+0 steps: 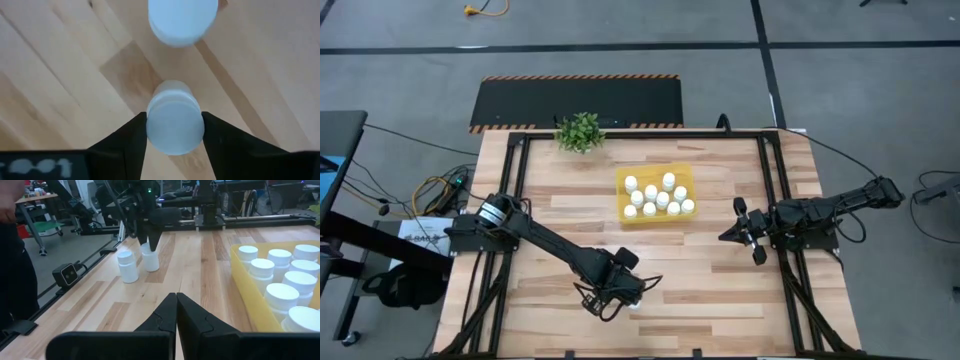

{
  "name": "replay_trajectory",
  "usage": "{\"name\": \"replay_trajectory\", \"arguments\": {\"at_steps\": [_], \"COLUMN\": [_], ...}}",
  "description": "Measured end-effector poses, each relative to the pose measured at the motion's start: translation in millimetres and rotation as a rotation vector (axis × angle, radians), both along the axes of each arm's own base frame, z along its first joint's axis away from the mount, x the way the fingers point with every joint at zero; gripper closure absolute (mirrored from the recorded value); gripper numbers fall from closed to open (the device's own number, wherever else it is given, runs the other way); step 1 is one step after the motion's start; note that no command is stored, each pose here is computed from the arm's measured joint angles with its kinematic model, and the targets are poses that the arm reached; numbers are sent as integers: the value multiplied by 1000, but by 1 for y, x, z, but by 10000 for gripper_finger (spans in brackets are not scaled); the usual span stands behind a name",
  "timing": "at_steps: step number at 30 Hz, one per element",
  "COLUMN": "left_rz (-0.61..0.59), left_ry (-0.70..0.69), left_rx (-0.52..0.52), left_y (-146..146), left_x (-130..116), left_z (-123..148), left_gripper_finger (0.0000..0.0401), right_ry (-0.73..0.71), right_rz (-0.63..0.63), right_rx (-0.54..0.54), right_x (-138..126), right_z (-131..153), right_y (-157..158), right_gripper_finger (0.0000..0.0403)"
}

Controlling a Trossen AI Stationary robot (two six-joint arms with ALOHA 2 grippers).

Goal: Pick and place pill bottles into a basket
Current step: Put the white medicine bottle into the yellow bin

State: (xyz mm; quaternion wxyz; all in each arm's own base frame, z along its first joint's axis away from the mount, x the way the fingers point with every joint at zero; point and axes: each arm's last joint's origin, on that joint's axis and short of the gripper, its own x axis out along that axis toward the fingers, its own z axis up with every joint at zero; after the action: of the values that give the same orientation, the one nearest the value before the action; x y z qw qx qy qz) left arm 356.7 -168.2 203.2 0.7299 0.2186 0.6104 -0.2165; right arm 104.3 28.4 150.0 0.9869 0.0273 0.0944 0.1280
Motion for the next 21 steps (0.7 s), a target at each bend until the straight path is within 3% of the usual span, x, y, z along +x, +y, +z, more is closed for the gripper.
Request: {"name": "replay_trajectory", "arguments": {"at_steps": [11, 21], "left_rz": [29, 124], "left_ry": [-35, -114], "left_rx": [26, 25], "left_y": [17, 54], "left_x": [-14, -18], "left_z": [35, 70], "left_gripper_finger": [245, 243], "right_ry": [0, -1], "right_rz": [0, 0], "right_rx": [0, 0], "right_x": [0, 0], "right_z": [0, 0], "right_y": [0, 0], "right_gripper_finger": [401, 401]}}
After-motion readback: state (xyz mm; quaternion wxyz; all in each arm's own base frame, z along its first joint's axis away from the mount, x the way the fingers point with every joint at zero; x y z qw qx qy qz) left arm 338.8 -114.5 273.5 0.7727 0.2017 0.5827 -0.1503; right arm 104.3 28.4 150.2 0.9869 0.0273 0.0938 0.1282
